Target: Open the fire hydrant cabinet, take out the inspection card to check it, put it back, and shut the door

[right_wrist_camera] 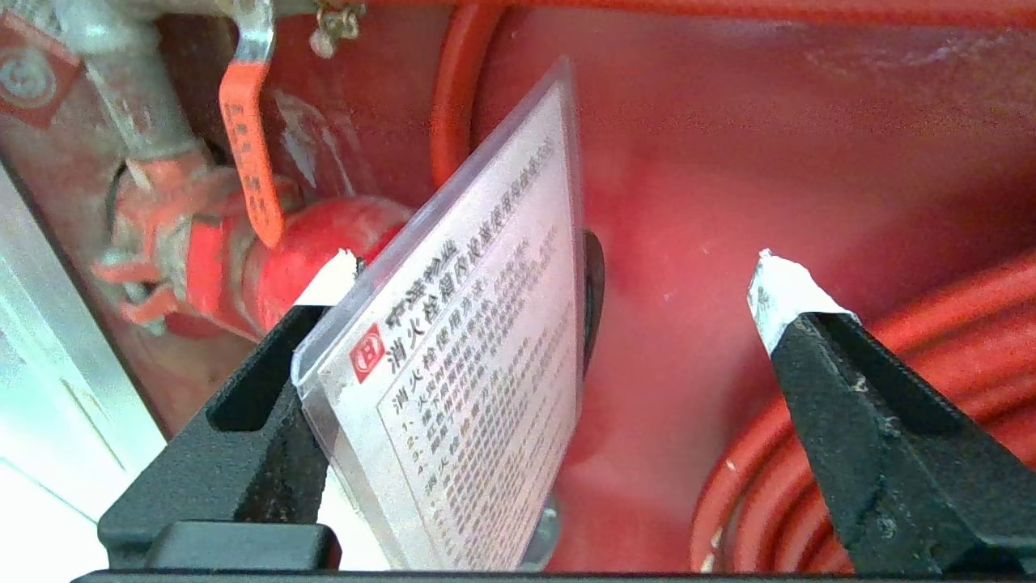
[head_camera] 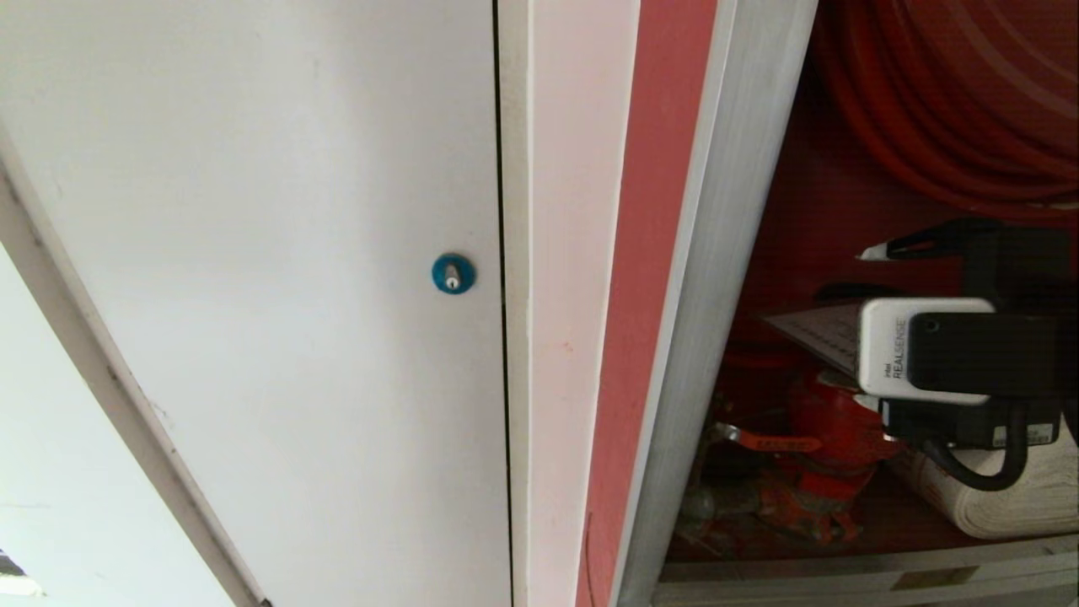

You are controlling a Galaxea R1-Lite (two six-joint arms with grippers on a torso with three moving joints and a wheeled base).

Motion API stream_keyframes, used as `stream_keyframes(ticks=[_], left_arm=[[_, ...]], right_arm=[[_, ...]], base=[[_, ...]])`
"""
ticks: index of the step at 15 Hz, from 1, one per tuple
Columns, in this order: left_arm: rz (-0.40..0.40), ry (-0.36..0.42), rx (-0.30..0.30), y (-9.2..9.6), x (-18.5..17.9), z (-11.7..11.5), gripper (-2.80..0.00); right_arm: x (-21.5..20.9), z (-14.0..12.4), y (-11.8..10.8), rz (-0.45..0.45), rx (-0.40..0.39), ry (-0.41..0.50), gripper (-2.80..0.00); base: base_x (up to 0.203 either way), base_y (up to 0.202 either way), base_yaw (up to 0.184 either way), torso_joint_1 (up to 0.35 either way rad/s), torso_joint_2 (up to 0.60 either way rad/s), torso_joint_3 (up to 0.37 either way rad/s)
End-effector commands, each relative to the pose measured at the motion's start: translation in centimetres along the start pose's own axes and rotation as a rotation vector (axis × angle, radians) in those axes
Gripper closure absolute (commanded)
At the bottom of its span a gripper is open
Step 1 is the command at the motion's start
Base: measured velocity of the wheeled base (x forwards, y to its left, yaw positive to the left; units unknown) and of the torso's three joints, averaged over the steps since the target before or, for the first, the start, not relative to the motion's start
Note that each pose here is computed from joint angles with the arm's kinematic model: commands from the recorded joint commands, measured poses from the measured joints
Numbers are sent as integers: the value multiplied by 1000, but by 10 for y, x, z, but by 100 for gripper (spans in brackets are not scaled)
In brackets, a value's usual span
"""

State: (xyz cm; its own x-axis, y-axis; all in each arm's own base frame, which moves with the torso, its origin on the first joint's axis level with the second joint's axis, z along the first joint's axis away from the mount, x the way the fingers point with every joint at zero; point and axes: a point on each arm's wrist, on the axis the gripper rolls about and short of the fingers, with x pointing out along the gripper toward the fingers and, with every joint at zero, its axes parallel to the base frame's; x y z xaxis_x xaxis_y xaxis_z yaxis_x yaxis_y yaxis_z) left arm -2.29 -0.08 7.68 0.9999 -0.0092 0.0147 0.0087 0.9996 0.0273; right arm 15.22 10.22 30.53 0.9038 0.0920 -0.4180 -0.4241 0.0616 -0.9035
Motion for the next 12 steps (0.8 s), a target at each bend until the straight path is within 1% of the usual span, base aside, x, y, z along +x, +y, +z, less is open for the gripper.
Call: stream_keyframes(ticks=[1, 7, 9, 12], left_arm=[[0, 9, -1, 0, 1, -2, 0], [0, 9, 0, 0, 1, -2, 0], [0, 8, 0, 0, 1, -2, 0], [0, 9, 0, 0, 1, -2, 0]], right_arm=[[-11, -6, 1, -16, -18, -16, -280], [-22, -14, 7, -19, -22, -43, -280], [-20, -14, 9, -9, -30, -42, -280], [-10, -9, 6, -4, -25, -31, -280]], base=[[0, 0, 0, 0, 0, 0], [0, 0, 0, 0, 0, 0], [0, 0, 0, 0, 0, 0], [0, 0, 0, 0, 0, 0]])
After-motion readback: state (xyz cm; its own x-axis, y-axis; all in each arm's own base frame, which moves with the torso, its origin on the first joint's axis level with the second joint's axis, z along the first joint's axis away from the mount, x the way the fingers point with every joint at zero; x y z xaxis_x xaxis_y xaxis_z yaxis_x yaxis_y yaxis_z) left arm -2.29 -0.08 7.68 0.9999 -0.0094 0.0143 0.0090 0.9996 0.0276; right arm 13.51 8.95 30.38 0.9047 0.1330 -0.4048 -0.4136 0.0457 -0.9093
